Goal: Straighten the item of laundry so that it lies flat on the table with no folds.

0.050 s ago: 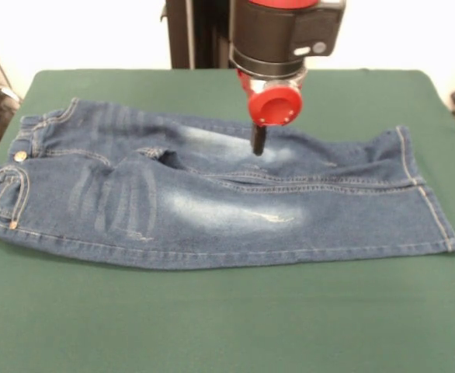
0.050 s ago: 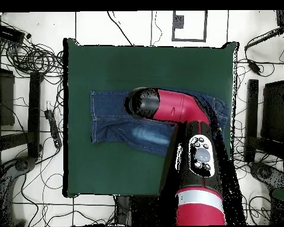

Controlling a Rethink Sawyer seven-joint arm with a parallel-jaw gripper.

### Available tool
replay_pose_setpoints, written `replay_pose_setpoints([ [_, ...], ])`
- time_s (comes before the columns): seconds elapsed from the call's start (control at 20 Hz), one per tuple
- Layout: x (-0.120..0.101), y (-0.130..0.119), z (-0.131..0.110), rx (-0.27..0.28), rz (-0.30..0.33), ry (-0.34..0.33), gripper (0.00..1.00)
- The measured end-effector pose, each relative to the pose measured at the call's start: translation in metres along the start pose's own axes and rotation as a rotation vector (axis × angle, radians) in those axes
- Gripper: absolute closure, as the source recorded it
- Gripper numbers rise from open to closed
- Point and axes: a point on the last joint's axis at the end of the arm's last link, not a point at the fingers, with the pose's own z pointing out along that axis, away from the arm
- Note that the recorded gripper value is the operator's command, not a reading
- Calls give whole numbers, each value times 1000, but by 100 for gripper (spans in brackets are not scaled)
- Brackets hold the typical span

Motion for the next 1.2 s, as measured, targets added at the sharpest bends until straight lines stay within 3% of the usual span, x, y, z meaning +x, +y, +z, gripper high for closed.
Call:
replay_pose_setpoints([
  [0.3,30,2,-2,0,-22,15,100],
  [0.6,44,2,-6,-1,-20,32,100],
  [0.95,65,-12,0,19,-22,52,100],
  [1.2,91,-22,5,29,-32,66,100],
])
